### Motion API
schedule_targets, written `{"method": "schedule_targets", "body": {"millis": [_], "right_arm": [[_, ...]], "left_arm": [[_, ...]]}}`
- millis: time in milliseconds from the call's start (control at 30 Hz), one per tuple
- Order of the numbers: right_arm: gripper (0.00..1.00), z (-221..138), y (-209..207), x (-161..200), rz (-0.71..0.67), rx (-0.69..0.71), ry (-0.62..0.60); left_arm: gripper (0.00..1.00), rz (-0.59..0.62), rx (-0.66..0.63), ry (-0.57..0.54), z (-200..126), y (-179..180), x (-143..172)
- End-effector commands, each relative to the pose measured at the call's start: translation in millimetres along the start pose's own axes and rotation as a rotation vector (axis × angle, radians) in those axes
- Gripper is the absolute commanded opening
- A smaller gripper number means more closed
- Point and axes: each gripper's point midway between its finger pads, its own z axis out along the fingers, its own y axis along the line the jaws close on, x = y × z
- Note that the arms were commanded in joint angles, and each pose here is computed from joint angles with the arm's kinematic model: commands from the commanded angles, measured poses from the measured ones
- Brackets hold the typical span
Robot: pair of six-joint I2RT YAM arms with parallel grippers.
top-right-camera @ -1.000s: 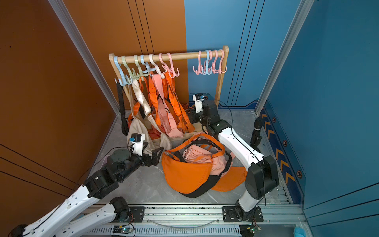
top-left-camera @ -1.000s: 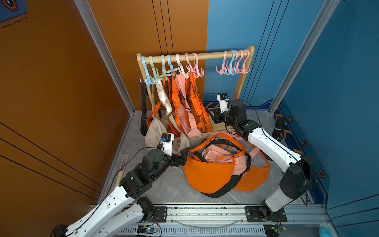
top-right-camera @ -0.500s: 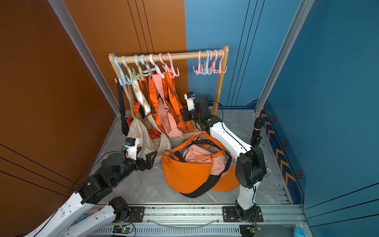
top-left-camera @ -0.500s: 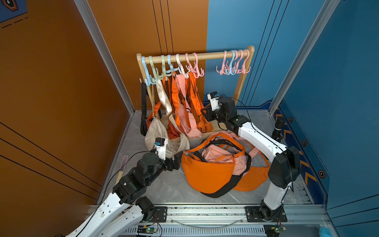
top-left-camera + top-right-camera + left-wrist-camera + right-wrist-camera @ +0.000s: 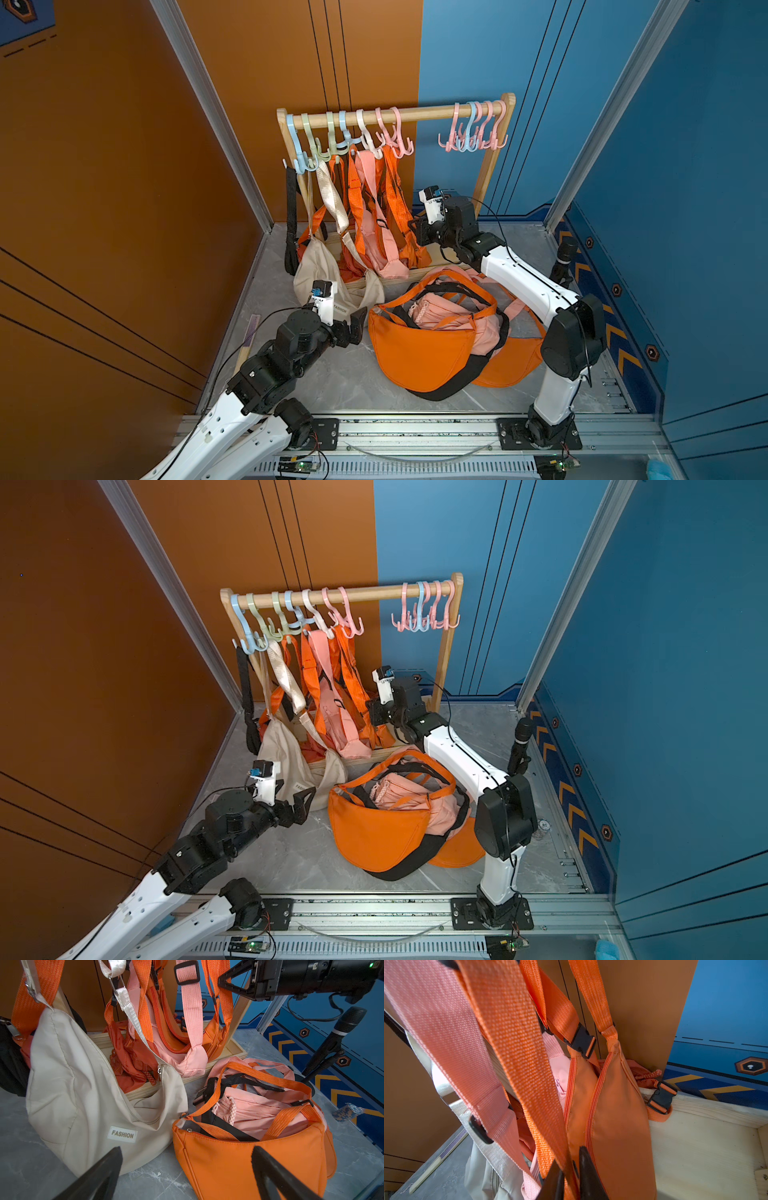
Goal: Take the bag off the hook
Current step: Adjust the hanger on the clothesline.
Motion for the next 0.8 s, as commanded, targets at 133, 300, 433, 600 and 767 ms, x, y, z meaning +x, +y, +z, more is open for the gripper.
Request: {"method": "schedule_targets", "body": {"millis": [133,300,433,600,767], "right_arm": [[0.16,-10.3,0.8,-14.5,-0.021,0.000,-0.019],[0.30,-10.6,0.9,-16.5,-0.021,0.001,-0.023],[0.34,-11.6,0.7,-16.8,-0.027,0.001,-0.021],[0.27,-16.0,-2.1,-22.3,-0.031,0.007,-0.028],[0.26,-19.6,-3.6,-26.7,-0.030,0.008,-0.035]], "left_arm": [[0.98,-0.012,0.003,0.023,3.6,1.3,7.0],[0.98,-0.015,0.009,0.028,4.7,0.2,8.1],[0.98,-0.016,0.009,0.023,3.4,0.2,6.8],[0.98,-0.017,0.010,0.021,3.5,0.1,5.8],[0.98,-0.021,0.011,0.027,4.5,-0.5,6.9]]}}
